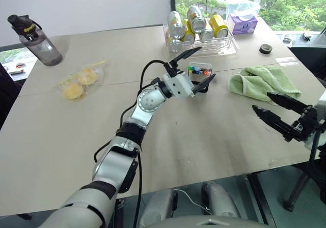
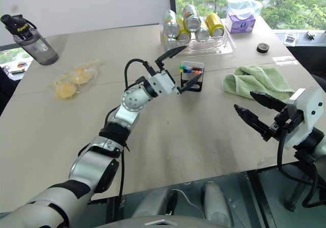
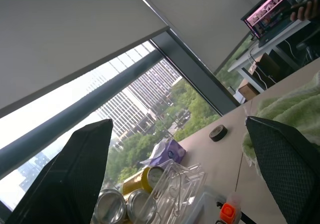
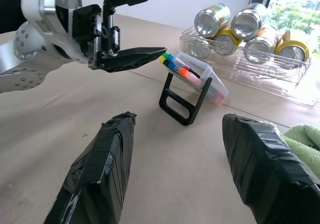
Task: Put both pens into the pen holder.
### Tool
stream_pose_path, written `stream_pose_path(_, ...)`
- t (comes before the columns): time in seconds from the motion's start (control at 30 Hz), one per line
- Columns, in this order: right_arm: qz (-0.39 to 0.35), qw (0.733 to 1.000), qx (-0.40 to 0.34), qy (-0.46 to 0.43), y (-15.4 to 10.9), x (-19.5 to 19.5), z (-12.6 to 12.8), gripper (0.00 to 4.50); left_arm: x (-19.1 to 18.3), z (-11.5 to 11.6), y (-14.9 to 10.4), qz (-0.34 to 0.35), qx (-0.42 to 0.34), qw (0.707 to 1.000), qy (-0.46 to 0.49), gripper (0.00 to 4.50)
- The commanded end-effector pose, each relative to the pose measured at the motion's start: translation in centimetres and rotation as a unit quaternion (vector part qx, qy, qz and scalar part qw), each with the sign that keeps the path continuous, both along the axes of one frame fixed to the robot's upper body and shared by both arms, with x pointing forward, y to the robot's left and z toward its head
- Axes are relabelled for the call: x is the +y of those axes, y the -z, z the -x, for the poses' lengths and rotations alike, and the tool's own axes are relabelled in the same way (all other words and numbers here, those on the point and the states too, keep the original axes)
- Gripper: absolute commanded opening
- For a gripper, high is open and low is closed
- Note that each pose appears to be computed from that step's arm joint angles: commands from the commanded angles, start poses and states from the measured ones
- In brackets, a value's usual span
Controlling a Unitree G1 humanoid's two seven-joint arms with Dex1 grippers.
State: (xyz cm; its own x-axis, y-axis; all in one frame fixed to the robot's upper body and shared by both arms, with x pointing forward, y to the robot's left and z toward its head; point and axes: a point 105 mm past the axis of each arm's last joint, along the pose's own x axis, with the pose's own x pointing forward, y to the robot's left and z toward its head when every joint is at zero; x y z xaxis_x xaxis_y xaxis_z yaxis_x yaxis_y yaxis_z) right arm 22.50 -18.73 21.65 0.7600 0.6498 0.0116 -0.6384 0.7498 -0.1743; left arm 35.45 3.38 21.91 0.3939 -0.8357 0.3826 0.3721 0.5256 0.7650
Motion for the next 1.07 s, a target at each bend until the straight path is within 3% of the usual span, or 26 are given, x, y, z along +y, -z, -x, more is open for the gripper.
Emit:
stream_pose_path(0.03,0.004,1.000,-0.010,0.001,0.0,-0.2,0.0,2.97,1.7,2.3,-1.8,0.015,0.010,1.000,0.017,4.48)
stream_pose_path(0.2,-0.021,1.000,0.010,-0.014,1.2,-0.4,0.1,2.97,3.7,5.8,-2.3,0.040,0.134,0.989,0.039,4.48)
stream_pose_path(0.33,-0.048,0.998,0.031,-0.033,2.2,-0.6,-0.2,2.97,6.6,7.4,-1.5,0.078,0.274,0.958,0.026,4.48)
stream_pose_path(0.53,-0.001,0.996,0.071,-0.062,6.0,-0.3,-1.1,2.97,11.6,9.9,4.8,0.080,0.417,0.900,-0.095,4.48)
stream_pose_path(0.7,0.023,0.993,0.074,-0.084,8.2,0.3,-2.1,2.97,14.3,11.6,7.9,0.072,0.444,0.876,-0.173,4.48)
stream_pose_path(1.07,0.025,0.990,0.080,-0.113,10.2,0.3,-3.6,2.97,16.8,14.2,8.7,0.068,0.439,0.860,-0.250,4.48)
